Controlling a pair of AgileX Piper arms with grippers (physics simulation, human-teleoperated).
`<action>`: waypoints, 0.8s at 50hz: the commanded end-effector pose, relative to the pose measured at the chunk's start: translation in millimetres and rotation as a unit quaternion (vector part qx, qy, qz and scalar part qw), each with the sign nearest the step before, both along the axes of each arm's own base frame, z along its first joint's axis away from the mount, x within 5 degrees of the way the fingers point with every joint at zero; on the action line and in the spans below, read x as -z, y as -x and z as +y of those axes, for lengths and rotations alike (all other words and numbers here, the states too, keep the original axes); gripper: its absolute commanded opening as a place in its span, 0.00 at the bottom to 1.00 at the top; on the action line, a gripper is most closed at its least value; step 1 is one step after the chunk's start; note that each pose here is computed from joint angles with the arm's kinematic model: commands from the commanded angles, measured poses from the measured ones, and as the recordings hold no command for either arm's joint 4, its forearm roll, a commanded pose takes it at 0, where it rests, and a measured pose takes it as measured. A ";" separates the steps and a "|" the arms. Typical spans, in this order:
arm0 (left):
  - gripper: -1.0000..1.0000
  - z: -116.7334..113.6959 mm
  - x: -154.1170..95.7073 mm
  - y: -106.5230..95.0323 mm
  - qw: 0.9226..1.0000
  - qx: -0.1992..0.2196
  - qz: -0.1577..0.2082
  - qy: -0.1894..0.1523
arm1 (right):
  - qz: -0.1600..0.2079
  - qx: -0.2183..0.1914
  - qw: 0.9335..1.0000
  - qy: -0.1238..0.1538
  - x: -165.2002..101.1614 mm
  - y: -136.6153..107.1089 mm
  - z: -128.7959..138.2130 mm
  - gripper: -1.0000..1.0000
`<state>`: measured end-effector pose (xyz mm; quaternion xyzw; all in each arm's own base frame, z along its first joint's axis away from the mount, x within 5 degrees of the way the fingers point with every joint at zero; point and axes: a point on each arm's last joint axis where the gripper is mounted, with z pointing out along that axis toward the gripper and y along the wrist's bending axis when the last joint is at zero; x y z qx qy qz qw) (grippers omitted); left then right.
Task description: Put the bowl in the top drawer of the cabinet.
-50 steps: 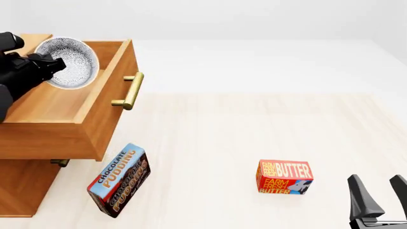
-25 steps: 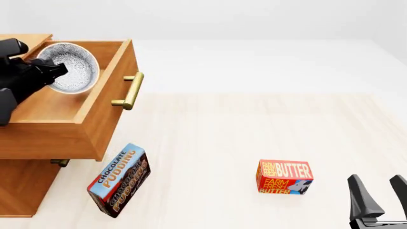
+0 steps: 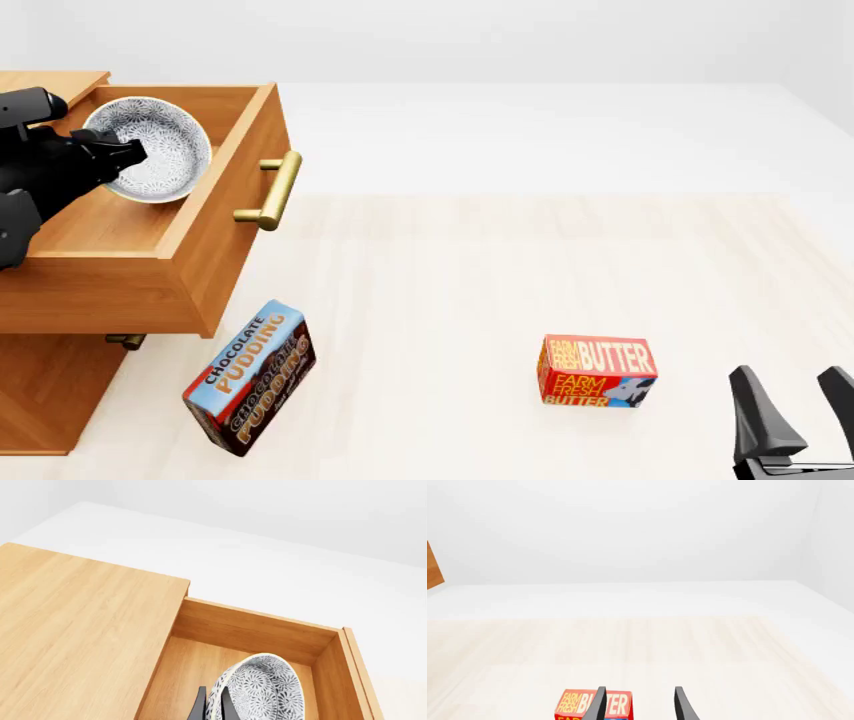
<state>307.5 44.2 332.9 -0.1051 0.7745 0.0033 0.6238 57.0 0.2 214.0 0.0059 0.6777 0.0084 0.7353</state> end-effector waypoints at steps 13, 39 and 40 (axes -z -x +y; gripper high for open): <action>1.00 13.1 9.7 -5.4 0.999 -0.025 0.014 0.019 | 0.000 0.000 1.000 0.000 0.0 0.0 0.0 1.00; 1.00 1.3 -19.1 17.8 0.999 -0.010 -0.030 0.005 | 0.000 0.000 1.000 0.000 0.0 0.0 0.0 1.00; 1.00 -1.0 -20.2 18.0 0.999 -0.007 -0.030 0.009 | 0.000 0.000 1.000 0.000 0.0 0.0 0.0 1.00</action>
